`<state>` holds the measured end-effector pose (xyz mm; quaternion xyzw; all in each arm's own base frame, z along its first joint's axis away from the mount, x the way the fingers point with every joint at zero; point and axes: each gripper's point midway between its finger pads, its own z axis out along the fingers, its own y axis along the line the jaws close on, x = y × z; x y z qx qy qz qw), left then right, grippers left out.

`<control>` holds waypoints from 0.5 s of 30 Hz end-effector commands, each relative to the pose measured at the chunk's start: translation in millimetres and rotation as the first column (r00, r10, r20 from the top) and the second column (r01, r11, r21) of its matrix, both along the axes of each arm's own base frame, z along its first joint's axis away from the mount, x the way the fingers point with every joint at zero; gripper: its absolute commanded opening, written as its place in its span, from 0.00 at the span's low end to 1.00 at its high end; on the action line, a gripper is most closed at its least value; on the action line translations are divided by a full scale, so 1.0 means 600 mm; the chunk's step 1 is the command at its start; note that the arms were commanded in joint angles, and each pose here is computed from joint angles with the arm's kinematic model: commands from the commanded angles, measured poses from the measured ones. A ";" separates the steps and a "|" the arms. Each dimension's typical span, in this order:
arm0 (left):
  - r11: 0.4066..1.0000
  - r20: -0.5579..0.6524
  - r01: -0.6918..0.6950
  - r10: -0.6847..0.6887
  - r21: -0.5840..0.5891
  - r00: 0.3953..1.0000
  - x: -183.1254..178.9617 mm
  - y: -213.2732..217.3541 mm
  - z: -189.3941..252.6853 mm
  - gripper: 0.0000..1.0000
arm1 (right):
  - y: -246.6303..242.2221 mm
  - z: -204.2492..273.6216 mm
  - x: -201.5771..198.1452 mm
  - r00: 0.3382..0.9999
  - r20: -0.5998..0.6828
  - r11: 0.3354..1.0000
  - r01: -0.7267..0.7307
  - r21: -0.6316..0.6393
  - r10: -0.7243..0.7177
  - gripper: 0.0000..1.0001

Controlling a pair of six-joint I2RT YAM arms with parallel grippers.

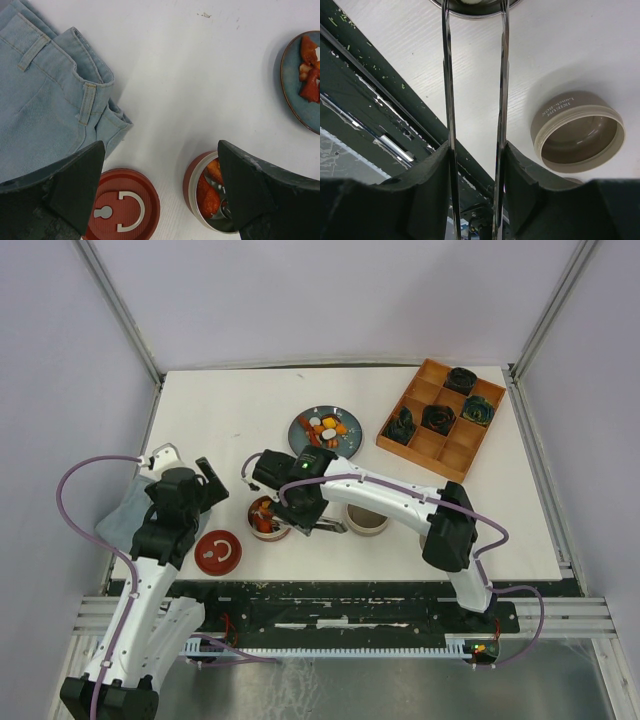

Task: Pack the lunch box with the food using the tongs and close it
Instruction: Place the fake food in the packing box.

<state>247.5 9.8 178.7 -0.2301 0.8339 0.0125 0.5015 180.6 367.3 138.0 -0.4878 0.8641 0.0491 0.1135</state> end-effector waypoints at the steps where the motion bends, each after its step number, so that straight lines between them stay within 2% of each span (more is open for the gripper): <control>1: 1.000 0.042 -0.009 0.009 -0.005 0.999 0.011 0.001 0.016 1.00 | 0.009 0.044 0.011 0.998 0.060 0.999 -0.004 0.051 0.000 0.50; 6: 1.000 0.042 -0.008 0.008 -0.006 0.999 0.011 0.001 0.016 1.00 | 0.013 0.050 0.011 0.998 0.065 0.998 -0.002 0.067 -0.002 0.51; 15: 1.000 0.041 -0.007 0.007 -0.006 0.999 0.012 0.000 0.015 1.00 | 0.019 0.058 0.011 0.998 0.066 0.995 0.000 0.096 -0.007 0.44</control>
